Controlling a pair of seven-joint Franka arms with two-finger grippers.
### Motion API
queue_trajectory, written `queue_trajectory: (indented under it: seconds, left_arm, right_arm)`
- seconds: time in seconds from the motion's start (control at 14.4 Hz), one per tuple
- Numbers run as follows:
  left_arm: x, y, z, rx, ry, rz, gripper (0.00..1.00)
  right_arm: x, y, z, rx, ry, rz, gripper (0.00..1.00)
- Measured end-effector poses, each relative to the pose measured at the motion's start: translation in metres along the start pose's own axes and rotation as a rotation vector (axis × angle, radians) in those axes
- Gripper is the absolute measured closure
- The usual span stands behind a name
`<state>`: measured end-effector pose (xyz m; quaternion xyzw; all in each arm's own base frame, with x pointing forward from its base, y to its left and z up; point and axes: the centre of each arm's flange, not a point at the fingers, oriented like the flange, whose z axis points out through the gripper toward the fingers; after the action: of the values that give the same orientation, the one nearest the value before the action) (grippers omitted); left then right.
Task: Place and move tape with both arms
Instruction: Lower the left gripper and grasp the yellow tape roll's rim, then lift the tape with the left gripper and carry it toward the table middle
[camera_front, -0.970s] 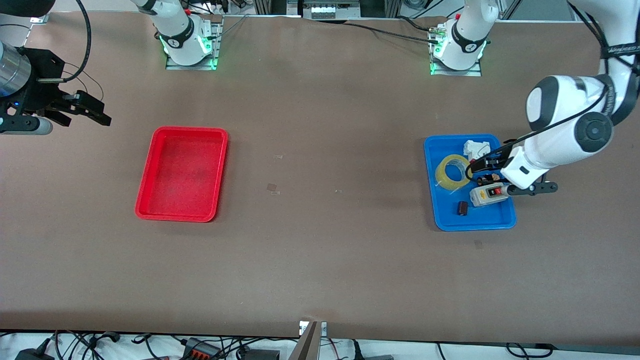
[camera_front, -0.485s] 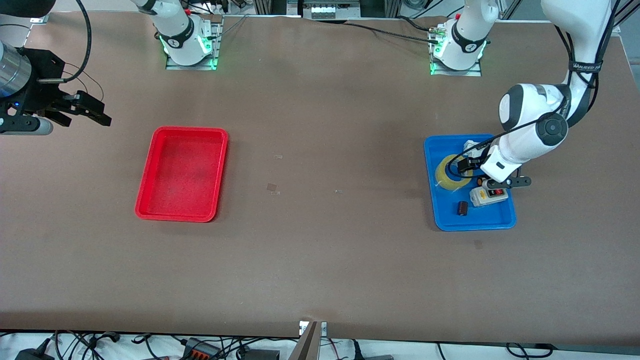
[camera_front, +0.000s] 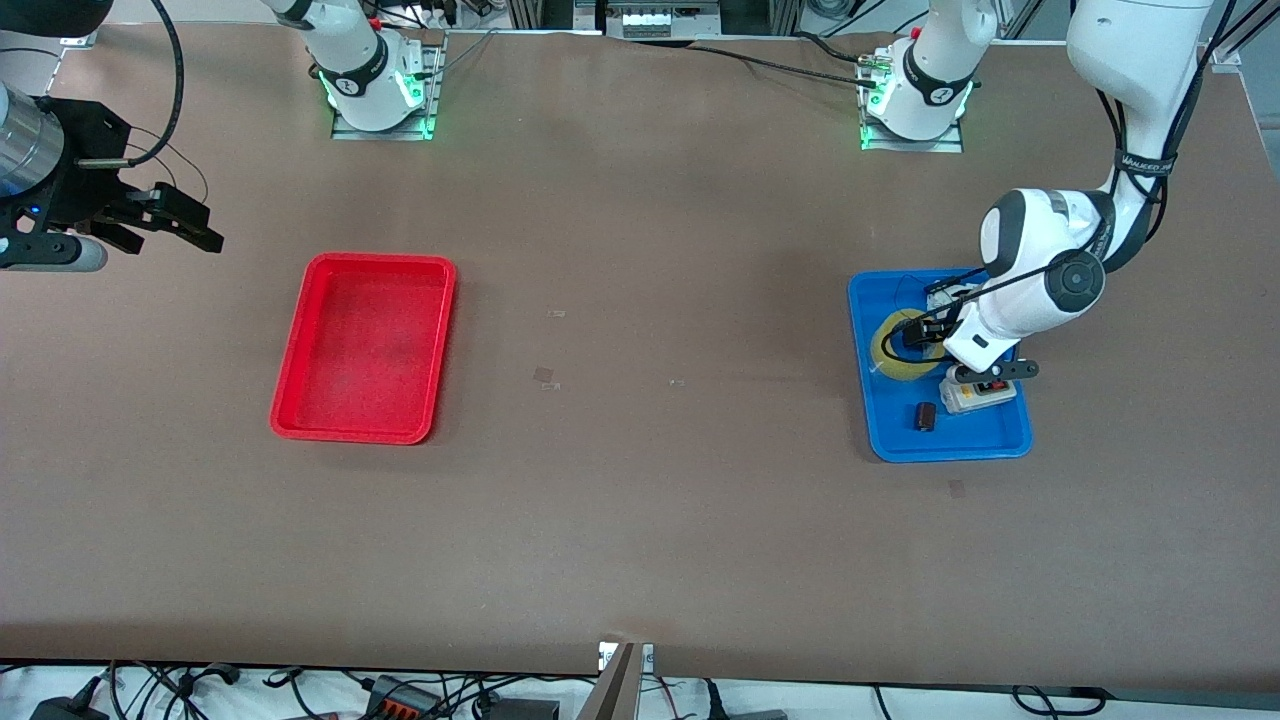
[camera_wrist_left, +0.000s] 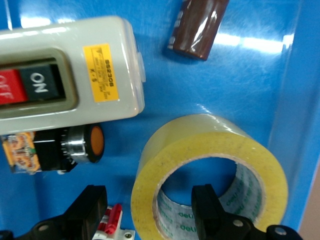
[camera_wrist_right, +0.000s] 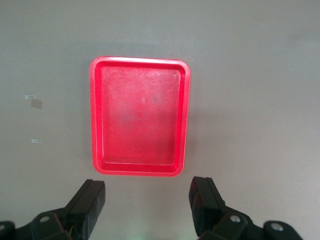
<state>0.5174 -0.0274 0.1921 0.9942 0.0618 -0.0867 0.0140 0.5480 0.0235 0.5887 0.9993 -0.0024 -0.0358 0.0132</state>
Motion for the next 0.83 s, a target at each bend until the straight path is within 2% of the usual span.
queue_trajectory:
  seconds: [0.35,0.49,0.55,0.62,0.69,0.76,0.83]
  left_arm:
    - [0.0002,-0.0003,0.0099,0.0,-0.009,-0.001,0.03]
    - [0.0002,-0.0003,0.0099,0.0,-0.009,-0.001,0.25]
    - [0.0002,-0.0003,0.0099,0.0,-0.009,-0.001,0.25]
    - [0.0001,-0.0003,0.0099,0.0,-0.009,-0.001,0.33]
    - [0.0001,-0.0003,0.01,0.001,-0.01,-0.001,0.46]
    - [0.0006,-0.0003,0.0089,0.0,-0.008,-0.002,0.63]
    - [0.0014,-0.0006,0.0072,0.0,-0.006,-0.003,0.74]
  right_arm:
    - [0.0,0.0,0.0001,0.0,0.0,0.0,0.01]
    - [0.0,0.0,0.0001,0.0,0.0,0.0,0.01]
    - [0.0,0.0,0.0001,0.0,0.0,0.0,0.01]
    - [0.0,0.0,0.0001,0.0,0.0,0.0,0.01]
    - [0.0,0.0,0.0001,0.0,0.0,0.0,0.01]
    - [0.0,-0.0001,0.0001,0.0,0.0,0.0,0.01]
    - [0.0,0.0,0.0001,0.0,0.0,0.0,0.01]
